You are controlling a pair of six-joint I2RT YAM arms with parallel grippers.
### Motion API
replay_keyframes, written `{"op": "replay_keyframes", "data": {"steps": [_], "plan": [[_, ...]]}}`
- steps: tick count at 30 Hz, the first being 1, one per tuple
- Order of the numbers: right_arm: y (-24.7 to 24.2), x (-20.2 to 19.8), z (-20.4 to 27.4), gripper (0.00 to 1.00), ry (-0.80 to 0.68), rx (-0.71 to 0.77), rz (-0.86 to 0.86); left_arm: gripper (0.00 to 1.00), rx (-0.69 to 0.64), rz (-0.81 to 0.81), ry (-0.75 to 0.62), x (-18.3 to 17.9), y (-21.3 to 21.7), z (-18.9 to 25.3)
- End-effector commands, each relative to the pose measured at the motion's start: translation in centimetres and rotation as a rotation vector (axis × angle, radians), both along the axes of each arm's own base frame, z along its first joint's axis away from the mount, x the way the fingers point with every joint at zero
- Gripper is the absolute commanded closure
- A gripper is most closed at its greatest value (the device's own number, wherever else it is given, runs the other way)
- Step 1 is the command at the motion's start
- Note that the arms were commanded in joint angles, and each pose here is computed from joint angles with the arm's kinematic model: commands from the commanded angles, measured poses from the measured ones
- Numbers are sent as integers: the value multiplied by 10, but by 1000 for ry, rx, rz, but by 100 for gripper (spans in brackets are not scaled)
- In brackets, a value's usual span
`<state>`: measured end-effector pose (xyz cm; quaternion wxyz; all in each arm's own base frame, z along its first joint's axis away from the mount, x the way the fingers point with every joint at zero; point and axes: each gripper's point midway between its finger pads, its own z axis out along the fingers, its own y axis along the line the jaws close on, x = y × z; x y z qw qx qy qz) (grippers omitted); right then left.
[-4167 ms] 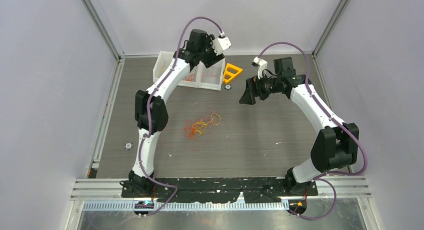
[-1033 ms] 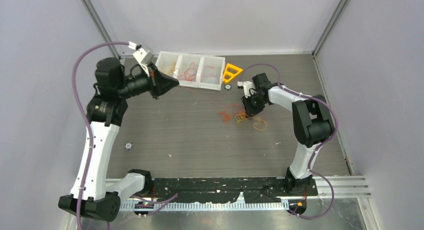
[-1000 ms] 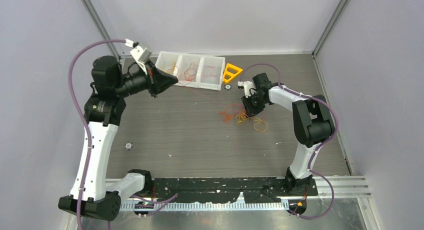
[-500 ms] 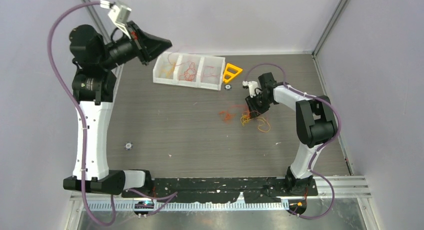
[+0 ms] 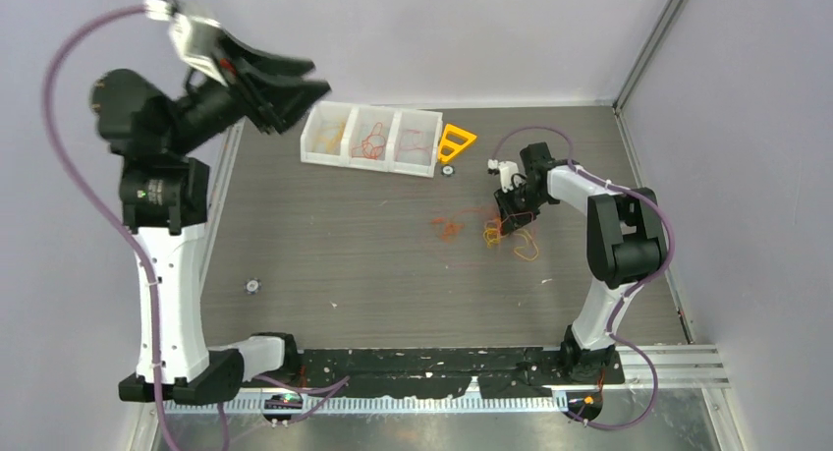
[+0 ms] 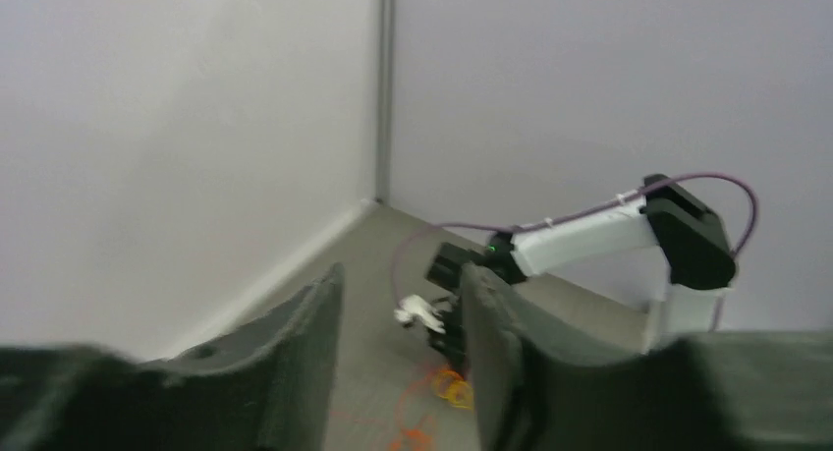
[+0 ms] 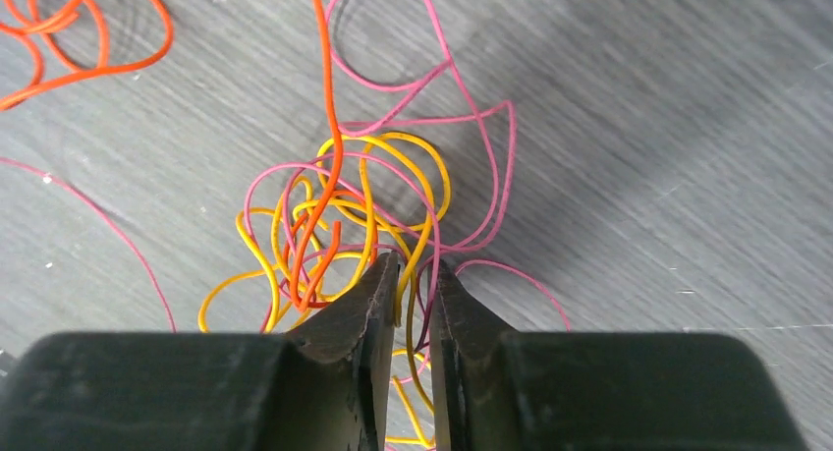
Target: Untangle the cables
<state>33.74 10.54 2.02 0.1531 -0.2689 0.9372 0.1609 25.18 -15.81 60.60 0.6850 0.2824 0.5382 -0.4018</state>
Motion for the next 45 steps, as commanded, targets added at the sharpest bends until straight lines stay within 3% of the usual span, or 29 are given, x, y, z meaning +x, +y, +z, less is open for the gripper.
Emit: {"op": "replay_keyframes", "data": {"steps": [1, 5, 8, 16, 20, 25, 30, 41, 45], "plan": [[19, -7, 36, 77, -11, 120, 17, 43, 199, -87, 265, 23, -31, -142], [27, -12, 42, 80, 12, 157, 14, 33, 337, -162, 367, 12, -74, -245], [36, -19, 46, 81, 24, 178, 16, 30, 374, -276, 434, -3, -115, -298], [48, -28, 44, 82, 38, 177, -23, 26, 315, -457, 624, -20, -214, -380], [45, -30, 40, 81, 49, 157, -41, 20, 227, -458, 706, -13, -248, -394], [45, -32, 39, 80, 60, 157, -62, 21, 192, -396, 795, 2, -273, -419], [45, -32, 37, 80, 67, 156, -70, 28, 148, -373, 931, 11, -287, -441], [43, -31, 37, 79, 61, 141, -77, 47, 98, -423, 1067, -2, -303, -445], [43, -31, 37, 78, 57, 137, -78, 47, 68, -422, 1119, -10, -299, -443]]}}
